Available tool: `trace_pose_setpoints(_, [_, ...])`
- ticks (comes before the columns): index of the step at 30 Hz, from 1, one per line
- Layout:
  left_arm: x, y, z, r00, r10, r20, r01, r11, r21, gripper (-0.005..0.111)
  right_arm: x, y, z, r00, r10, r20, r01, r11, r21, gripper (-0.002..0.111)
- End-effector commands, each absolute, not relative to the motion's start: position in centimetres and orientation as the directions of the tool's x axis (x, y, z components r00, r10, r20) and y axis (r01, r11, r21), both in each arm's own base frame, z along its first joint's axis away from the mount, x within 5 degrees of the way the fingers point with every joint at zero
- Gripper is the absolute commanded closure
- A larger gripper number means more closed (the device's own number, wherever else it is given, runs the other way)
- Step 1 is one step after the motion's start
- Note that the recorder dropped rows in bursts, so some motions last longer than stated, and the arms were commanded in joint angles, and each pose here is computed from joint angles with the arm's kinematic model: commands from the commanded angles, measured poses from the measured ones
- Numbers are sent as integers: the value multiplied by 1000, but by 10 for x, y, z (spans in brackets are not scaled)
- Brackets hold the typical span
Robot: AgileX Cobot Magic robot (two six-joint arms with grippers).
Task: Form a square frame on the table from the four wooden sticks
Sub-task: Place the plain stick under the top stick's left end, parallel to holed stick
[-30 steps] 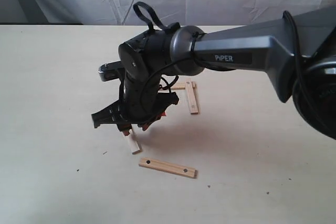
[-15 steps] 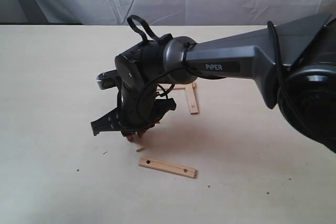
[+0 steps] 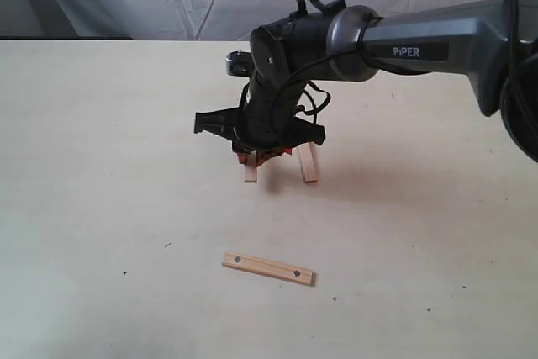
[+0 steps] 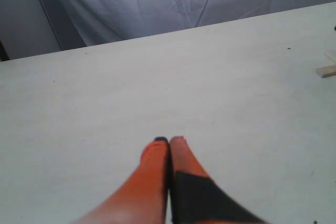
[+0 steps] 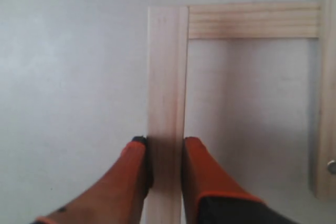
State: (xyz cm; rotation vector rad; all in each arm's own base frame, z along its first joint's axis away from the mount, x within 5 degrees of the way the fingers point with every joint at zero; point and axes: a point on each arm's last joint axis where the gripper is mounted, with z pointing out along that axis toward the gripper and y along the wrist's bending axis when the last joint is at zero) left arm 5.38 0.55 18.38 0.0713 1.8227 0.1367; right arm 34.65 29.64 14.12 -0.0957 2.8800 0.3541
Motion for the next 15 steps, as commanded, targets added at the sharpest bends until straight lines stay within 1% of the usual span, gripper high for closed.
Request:
trace_pose_setpoints(1, [54,6,183,-247,121,-961,-26,991,131,106,356,292,144,-950,-14,-313,-87,971,222,108])
trace_pose_setpoints(3, [54,6,183,-247,121,-961,-26,991,131,106,360,288,145,-938,17,-345,-53,980,191,108])
trace_pose_setpoints(5, [54,6,183,-247,121,-961,-26,991,131,106,361,287,145,-934,19,-356,-48,983,179,108])
trace_pose_setpoints(9, [54,6,183,-247,121,-961,-26,991,131,106,361,287,144,-936,17,-352,-49,983,178,108])
trace_pose_setpoints(12, [54,6,183,-247,121,-961,-26,991,131,106,359,289,132,-949,-14,-316,-73,982,175,108])
trace_pose_setpoints(15, [54,6,183,-247,121,-961,-26,991,131,106,359,289,125,-950,-32,-311,-86,983,163,108])
